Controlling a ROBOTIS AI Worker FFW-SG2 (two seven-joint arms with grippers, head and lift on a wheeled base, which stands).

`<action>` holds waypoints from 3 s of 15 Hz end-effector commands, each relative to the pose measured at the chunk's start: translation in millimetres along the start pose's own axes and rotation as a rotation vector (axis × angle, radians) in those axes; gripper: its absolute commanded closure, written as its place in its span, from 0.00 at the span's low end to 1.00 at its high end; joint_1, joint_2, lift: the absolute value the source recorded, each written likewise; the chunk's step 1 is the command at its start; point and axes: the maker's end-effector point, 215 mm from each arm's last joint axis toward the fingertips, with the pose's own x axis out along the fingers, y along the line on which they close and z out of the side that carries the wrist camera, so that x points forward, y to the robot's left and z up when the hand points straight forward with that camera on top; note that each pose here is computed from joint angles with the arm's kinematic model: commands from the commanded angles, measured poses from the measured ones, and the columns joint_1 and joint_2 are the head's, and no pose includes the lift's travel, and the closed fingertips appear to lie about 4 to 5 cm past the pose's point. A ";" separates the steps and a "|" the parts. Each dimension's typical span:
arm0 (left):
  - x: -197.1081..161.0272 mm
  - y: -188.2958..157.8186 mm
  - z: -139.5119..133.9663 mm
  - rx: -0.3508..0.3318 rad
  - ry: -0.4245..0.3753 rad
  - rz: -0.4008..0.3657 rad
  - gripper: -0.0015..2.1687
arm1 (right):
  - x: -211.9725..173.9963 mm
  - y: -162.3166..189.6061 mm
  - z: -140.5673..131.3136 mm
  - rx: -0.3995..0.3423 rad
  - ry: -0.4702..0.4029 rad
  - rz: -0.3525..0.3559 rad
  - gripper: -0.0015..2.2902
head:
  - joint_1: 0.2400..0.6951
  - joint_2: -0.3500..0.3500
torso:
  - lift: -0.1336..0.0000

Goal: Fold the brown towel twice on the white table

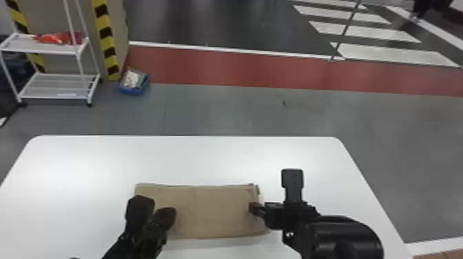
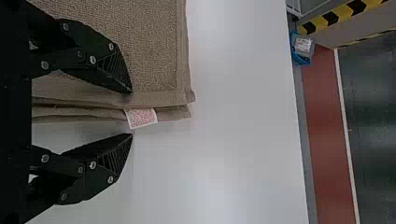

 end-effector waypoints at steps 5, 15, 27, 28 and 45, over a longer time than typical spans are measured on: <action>1.2 -0.5 -6.5 0.003 0.031 -0.004 0.93 | 0.7 15.5 -12.7 0.037 0.055 0.067 0.44 | 1.00 0.25 | 1.00; 1.4 -3.1 -19.5 0.000 0.079 -0.012 0.93 | -42.6 41.5 21.3 0.123 -0.067 0.196 0.50 | 1.00 0.27 | 1.00; -65.7 7.9 14.0 -0.176 0.050 -0.095 0.93 | -82.4 84.8 63.1 0.164 -0.184 0.322 0.50 | 1.00 0.31 | 1.00; -67.2 20.0 12.6 -0.174 0.051 -0.078 0.93 | -86.0 85.2 66.0 0.168 -0.196 0.326 0.50 | 1.00 0.33 | 1.00; -38.4 -11.5 -47.1 -0.122 0.199 -0.121 0.93 | -103.6 178.1 77.8 0.088 -0.178 0.454 0.50 | 1.00 0.49 | 1.00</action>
